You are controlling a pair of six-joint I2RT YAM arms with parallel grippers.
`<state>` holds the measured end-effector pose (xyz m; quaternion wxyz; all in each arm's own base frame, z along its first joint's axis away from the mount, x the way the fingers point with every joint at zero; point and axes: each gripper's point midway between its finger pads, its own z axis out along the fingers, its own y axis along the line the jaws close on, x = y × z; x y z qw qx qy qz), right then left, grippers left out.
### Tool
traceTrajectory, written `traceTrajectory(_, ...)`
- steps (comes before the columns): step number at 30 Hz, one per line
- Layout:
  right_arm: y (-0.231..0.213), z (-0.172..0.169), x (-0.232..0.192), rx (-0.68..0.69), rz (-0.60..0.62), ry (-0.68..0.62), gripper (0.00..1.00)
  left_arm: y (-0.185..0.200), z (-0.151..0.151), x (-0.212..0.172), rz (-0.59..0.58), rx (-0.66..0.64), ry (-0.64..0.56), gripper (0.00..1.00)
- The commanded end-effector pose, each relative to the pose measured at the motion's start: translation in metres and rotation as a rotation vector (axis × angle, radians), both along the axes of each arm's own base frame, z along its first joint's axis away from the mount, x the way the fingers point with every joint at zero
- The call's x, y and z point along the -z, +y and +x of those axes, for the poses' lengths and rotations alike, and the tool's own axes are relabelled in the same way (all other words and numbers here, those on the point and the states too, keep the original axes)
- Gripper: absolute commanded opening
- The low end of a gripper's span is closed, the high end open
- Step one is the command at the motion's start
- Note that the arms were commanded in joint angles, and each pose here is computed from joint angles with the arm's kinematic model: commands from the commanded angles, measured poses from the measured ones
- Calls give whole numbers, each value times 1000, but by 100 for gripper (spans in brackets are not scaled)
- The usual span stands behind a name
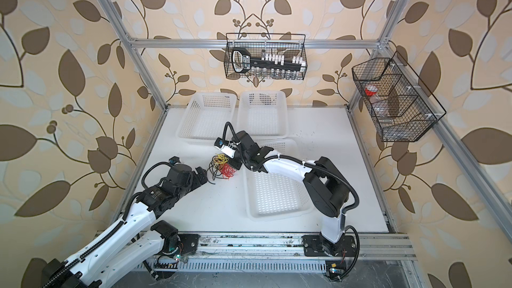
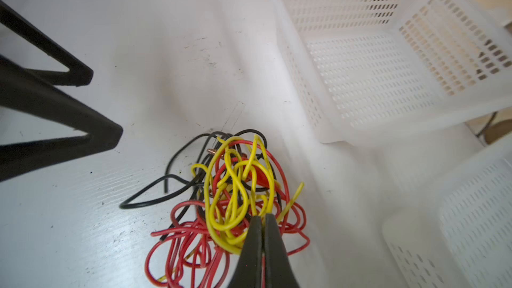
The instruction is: Untangle the cables
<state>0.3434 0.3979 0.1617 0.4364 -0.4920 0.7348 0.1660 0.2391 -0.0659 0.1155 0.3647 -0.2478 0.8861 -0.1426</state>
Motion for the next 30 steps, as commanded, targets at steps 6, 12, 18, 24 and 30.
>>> traceTrajectory(6, -7, -15, -45, 84, 199, -3, 0, -26, 13, -43, -137, 111, -239, 99)
traceTrajectory(12, 0, -11, -39, 119, 220, 29, 0, -42, 21, -76, -204, 179, -365, 99)
traceTrajectory(18, 8, -13, -57, 138, 316, 69, 0, -58, 36, -70, -252, 206, -345, 99)
traceTrajectory(24, 14, -19, -67, 133, 381, 125, 0, -67, 45, -58, -264, 216, -314, 95)
traceTrajectory(30, 24, -31, -79, 93, 434, 144, 0, -61, 45, -52, -269, 178, -321, 84)
